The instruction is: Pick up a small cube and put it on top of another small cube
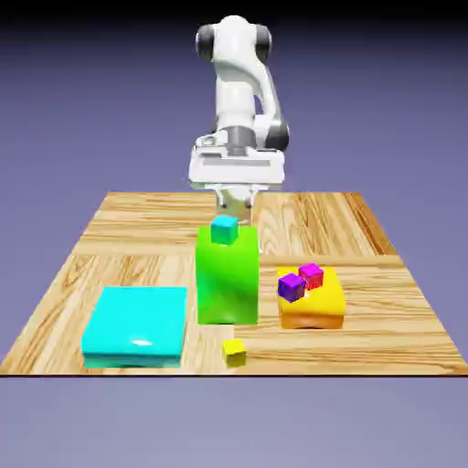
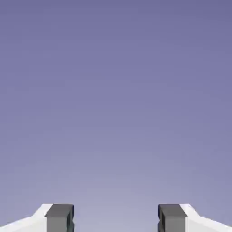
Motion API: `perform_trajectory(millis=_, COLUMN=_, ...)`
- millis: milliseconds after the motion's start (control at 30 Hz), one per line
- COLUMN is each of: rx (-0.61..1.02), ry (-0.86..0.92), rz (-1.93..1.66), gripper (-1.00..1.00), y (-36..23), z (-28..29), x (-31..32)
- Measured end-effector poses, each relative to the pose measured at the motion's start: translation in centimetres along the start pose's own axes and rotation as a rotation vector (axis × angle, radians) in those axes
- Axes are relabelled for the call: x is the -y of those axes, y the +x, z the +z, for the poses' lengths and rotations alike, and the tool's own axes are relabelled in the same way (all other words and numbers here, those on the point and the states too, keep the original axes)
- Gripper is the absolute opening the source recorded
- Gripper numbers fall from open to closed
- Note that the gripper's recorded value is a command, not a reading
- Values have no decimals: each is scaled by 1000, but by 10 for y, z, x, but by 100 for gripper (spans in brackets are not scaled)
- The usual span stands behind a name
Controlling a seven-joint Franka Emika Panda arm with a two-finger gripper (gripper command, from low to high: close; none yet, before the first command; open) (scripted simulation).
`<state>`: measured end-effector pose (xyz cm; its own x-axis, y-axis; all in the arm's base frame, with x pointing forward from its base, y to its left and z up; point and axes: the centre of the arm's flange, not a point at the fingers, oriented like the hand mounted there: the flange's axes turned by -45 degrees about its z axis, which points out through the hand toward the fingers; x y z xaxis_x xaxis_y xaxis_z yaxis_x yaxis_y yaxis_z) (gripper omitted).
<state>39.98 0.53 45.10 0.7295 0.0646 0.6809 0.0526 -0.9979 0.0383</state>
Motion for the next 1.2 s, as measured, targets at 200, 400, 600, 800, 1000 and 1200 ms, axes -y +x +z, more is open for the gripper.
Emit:
perform_trajectory(millis=200, rx=231, ry=14, rz=-57, gripper=0, y=6, z=65, x=2)
perform_trajectory(millis=400, rx=462, ry=33, rz=-113, gripper=0, y=-1, z=133, x=4)
perform_trajectory(millis=600, rx=692, ry=57, rz=-168, gripper=0, y=-23, z=202, x=6)
perform_trajectory(millis=800, rx=923, ry=86, rz=-220, gripper=0, y=-58, z=268, x=8)
perform_trajectory(millis=1000, rx=1014, ry=99, rz=-240, gripper=0, y=-106, z=316, x=8)
perform_trajectory(millis=1200, rx=1014, ry=100, rz=-239, gripper=-100, y=-100, z=312, x=8)
